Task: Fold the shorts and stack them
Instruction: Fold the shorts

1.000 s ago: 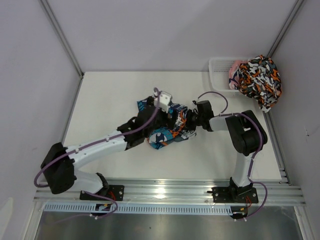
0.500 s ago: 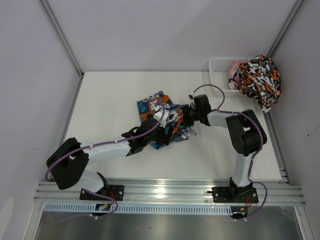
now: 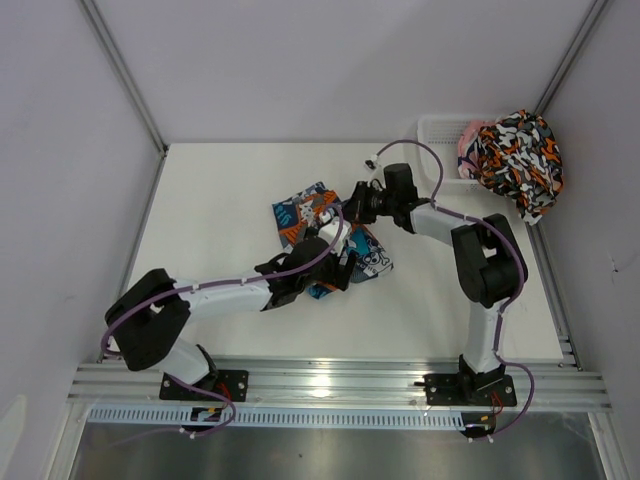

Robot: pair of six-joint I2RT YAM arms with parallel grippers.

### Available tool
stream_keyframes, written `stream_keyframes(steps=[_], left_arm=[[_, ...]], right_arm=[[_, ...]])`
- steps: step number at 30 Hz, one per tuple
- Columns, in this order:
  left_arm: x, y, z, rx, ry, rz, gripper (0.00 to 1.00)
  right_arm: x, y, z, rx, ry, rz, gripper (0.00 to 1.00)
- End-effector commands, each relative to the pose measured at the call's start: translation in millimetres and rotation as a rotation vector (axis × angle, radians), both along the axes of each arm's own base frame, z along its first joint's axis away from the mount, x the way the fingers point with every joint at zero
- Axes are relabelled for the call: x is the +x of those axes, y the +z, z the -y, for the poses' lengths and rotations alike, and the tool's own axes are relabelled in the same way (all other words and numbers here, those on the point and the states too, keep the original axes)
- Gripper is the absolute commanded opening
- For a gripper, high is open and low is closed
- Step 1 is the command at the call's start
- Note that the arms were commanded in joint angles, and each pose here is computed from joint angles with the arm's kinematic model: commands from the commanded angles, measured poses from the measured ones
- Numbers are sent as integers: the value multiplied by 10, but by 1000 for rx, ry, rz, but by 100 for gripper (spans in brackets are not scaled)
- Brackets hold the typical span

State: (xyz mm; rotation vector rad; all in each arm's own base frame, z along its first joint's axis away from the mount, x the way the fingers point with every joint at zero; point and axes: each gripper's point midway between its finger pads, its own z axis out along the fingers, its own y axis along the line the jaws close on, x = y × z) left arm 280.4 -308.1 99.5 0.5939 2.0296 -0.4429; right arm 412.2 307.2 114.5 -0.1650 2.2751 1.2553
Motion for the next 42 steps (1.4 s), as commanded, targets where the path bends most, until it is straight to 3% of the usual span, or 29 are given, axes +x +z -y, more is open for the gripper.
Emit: stream_keyframes(steps=[1,4,5,6,8,17,21,23,25,31,35,42], left_arm=[[99,271,196,-21,-1,74,95],[111,233,185,-11,22,70,95],[108,231,191,-17,21,70,95],[106,222,188,-25,21,71,95],[74,181,178,-29,13,68,95],[-39,565,155,-164,-20,129,95],[-55,760,-115,-244,63,164,95],[47,1024,-307,-382,116,170,96],[64,997,-471,-466,147,117,96],[384,781,-834,-475,306,-31,96],[410,497,-700,-528,251,-168,96],[563,368,-467,-564,203,-225,96]], right_arm=[[48,-26,-38,62,41,-28,11],[-63,-115,46,23,30,-40,15],[-59,-52,105,5,-3,-20,20],[-122,-127,167,-15,-18,-41,33],[-146,-154,312,-37,-64,-68,45],[-401,-70,798,32,-177,-168,71],[-452,24,896,125,-167,-178,99],[-442,111,882,126,-154,-165,99],[-460,121,844,99,-149,-169,99],[-379,284,705,59,-132,-150,99],[-351,267,638,31,-138,-164,100],[-292,216,699,21,-191,-182,99]])
